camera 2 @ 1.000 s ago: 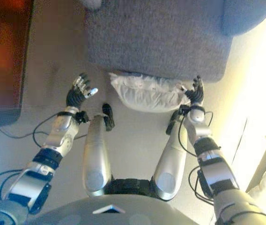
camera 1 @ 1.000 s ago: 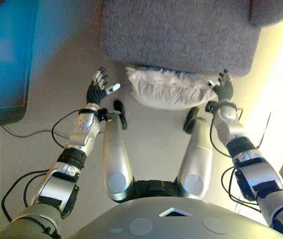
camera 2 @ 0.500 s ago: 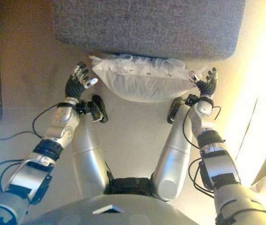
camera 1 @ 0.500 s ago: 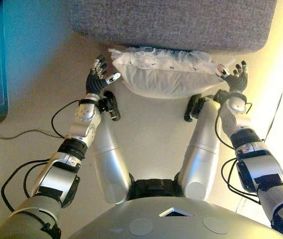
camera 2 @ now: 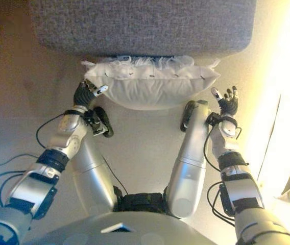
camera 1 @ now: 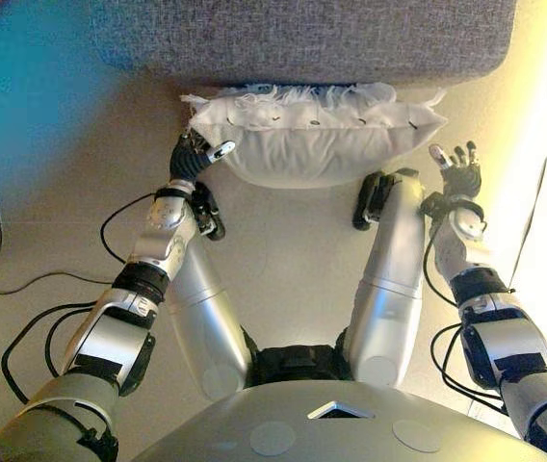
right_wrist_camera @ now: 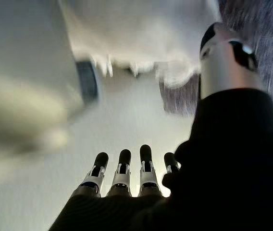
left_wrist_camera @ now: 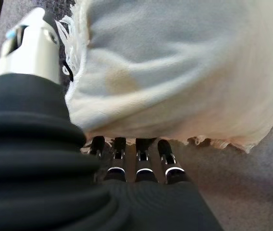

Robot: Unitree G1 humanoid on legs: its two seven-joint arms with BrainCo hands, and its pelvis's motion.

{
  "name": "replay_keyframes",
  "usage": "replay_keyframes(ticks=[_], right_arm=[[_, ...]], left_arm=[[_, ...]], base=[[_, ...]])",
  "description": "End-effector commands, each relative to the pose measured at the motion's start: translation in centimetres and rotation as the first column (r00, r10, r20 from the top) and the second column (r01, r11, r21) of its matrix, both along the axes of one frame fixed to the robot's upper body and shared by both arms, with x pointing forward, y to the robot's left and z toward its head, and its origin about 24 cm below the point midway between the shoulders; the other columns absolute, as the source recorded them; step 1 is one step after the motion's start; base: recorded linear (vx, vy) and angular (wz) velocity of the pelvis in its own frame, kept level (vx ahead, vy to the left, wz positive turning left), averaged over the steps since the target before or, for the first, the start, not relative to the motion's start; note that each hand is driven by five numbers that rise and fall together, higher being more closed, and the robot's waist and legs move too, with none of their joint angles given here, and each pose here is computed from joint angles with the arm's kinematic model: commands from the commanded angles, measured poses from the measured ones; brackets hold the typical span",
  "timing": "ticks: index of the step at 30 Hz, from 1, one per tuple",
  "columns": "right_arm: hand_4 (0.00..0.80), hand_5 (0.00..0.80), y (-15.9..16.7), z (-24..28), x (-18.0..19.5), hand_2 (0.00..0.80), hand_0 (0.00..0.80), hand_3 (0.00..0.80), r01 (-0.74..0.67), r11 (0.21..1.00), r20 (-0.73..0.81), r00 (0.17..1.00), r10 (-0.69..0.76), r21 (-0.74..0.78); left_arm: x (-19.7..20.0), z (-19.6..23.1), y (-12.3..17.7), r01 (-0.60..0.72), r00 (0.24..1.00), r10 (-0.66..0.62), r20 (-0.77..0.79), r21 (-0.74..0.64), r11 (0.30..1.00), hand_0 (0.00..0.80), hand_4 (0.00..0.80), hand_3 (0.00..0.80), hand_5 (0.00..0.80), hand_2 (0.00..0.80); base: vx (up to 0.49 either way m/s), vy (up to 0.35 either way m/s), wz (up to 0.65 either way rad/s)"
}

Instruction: Pick up the cushion and take it to the sofa

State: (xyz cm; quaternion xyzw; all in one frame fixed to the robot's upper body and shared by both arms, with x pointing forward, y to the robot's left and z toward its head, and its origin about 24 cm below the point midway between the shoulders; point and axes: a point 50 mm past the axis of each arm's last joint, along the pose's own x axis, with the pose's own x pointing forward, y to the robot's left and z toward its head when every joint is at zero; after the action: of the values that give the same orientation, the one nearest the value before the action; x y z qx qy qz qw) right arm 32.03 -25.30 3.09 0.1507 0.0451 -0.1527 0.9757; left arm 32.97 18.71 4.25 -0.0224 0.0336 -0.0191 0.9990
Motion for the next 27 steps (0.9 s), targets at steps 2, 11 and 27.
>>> replay_keyframes(ticks=[2,11,27], right_arm=[[0.0,0.0,2.3,0.7,0.1,0.0,0.0,0.0,-0.256,0.967,0.094,0.963,0.253,0.014],[0.0,0.0,5.4,2.1,2.4,0.0,0.0,0.0,-0.488,0.856,-0.002,0.869,0.495,-0.17],[0.8,0.8,4.4,4.5,5.8,0.8,0.8,0.8,-0.506,0.503,-0.448,0.861,0.242,-0.701]], left_arm=[[0.1,-0.5,-0.2,0.047,0.998,-0.049,-0.04,-0.04,0.998,0.0,0.0,0.0,0.0,0.0],[1.5,-0.4,-0.5,0.012,0.994,-0.012,-0.104,0.0,1.0,0.0,0.0,0.0,0.0,0.0],[5.1,4.5,-3.5,0.186,0.981,-0.176,-0.083,0.122,0.975,0.8,0.8,0.8,0.8,0.8]], base=[[0.012,-0.013,0.03],[0.009,-0.01,0.04],[-0.006,-0.026,0.04]])
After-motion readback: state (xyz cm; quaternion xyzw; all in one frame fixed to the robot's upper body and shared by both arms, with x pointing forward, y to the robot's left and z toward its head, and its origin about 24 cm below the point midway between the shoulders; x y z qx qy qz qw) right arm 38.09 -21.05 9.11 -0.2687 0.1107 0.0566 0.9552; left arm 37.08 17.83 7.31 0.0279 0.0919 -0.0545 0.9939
